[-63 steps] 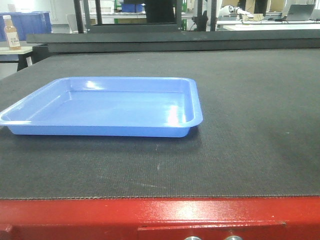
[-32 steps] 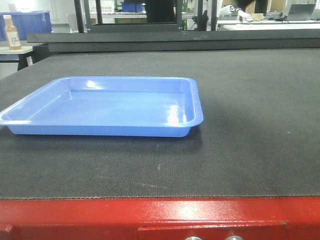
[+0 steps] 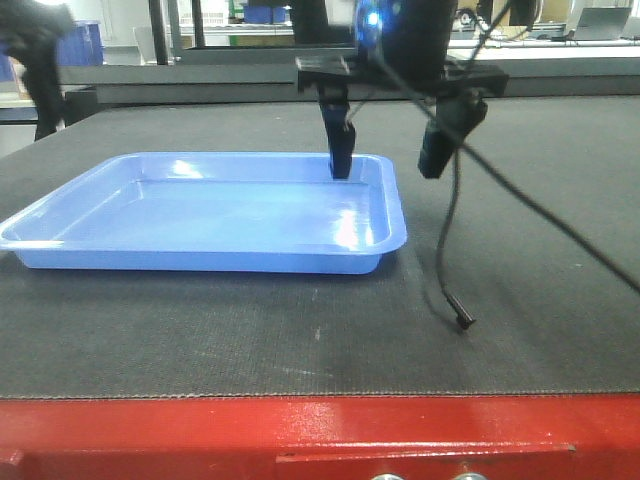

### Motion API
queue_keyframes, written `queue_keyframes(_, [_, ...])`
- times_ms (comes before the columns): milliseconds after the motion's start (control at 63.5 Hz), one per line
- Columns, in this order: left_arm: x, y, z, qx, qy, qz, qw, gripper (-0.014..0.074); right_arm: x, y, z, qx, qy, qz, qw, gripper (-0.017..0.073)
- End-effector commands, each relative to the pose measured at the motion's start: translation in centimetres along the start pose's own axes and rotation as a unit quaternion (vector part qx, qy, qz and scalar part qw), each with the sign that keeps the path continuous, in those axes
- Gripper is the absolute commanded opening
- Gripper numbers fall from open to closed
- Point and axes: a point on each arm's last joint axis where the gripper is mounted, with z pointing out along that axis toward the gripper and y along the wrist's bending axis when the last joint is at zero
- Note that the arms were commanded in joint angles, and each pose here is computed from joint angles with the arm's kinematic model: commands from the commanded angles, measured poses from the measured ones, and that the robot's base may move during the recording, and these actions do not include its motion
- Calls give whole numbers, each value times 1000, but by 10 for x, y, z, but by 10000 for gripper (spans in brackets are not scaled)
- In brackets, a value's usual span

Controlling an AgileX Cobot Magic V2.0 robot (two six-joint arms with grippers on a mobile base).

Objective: Grab blue tray and place on right shelf
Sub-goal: 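Lower both grippers onto opposite rims of the blue tray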

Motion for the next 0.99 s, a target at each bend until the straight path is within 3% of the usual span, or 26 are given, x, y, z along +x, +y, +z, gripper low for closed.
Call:
queue_keyframes(0, [-15, -3, -17, 3, -45, -11, 999, 382, -12, -4, -33, 4, -60, 18, 998, 623])
queue_keyframes(95, [-20, -2, -2, 3, -33, -11, 999, 382, -14, -8, -28, 14, -65, 37, 997, 623])
queue_keyframes(630, [-16, -1, 64, 15, 32, -22, 999, 382, -19, -6, 3, -3, -57, 47, 997, 595])
queue_keyframes(740, [-16, -1, 66, 16, 34, -23, 999, 381, -19, -3, 4, -10, -59, 47, 997, 470])
queue_keyframes(835, [-16, -1, 66, 17, 34, -23, 999, 361, -19, -3, 4, -10, -57, 48, 997, 307])
queue_keyframes(977, [-15, -1, 66, 17, 35, -24, 999, 191, -17, -4, 4, -4, -46, 48, 998, 45])
